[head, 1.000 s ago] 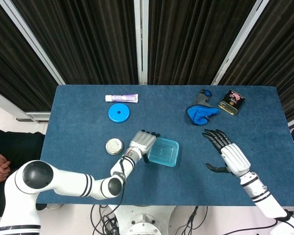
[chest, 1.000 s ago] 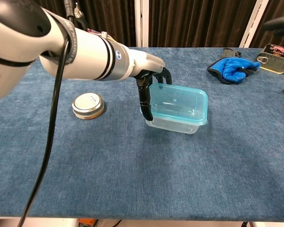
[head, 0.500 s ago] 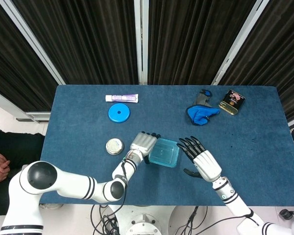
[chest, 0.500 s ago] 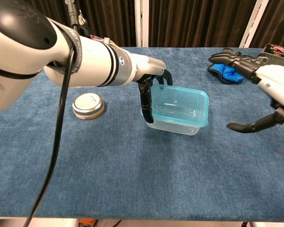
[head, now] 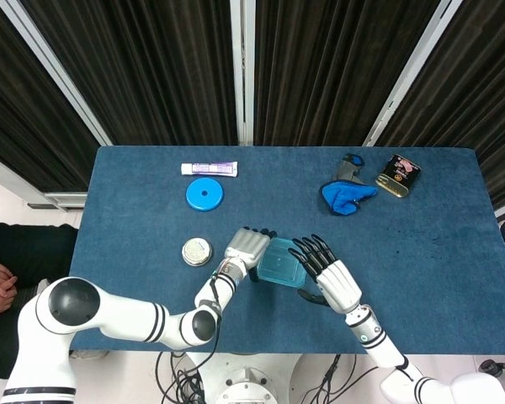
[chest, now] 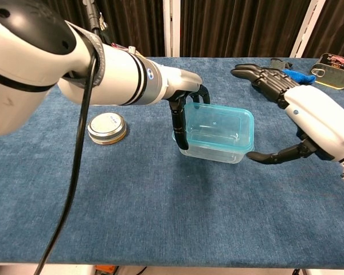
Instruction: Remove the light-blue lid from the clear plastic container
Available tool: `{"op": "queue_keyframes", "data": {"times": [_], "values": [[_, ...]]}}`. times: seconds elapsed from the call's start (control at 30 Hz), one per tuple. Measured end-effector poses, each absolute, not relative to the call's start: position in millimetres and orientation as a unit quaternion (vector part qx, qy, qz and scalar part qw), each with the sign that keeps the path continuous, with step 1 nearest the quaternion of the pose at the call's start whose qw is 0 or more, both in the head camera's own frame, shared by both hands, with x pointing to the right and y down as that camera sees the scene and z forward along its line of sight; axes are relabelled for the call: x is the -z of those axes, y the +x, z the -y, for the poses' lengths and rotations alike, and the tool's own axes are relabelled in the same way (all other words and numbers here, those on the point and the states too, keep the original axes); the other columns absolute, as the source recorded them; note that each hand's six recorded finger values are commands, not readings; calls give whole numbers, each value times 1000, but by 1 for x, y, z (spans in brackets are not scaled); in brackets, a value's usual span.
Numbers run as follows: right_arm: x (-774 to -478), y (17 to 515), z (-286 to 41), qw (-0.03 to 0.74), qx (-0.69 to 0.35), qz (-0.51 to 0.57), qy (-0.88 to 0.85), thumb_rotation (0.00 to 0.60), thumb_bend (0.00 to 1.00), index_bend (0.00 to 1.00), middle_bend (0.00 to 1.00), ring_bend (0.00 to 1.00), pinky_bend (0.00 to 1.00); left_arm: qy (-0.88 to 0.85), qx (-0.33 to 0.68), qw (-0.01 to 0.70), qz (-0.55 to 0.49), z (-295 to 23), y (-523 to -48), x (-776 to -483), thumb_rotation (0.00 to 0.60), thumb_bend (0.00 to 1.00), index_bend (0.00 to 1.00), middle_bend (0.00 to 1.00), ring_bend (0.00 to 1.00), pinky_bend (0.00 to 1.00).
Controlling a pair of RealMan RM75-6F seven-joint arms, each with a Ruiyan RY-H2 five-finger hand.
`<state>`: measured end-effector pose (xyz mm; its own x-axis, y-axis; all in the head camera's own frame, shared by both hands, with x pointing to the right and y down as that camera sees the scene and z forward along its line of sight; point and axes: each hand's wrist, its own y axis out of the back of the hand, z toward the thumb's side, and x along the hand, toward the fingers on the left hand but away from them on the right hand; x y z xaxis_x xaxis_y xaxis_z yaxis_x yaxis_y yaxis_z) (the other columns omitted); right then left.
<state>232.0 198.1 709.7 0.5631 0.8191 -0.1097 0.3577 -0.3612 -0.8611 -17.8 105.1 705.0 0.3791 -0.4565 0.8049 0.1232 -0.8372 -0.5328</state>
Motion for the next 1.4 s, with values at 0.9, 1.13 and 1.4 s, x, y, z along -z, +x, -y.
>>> {"op": "queue_keyframes", "data": {"times": [0.9, 1.13, 1.4], "values": [[-718, 224, -190, 418, -277, 384, -775, 600, 40, 0, 0, 0, 0, -781, 552, 272, -105, -103, -18, -705, 600, 0, 285, 290, 211, 193], [-714, 224, -187, 416, -272, 394, -773, 600, 40, 0, 0, 0, 0, -774, 557, 281, -103, -104, -18, -705, 600, 0, 283, 289, 212, 185], [-710, 227, -181, 414, -268, 406, -769, 600, 40, 0, 0, 0, 0, -770, 559, 290, -102, -104, -16, -705, 600, 0, 283, 288, 211, 176]]}}
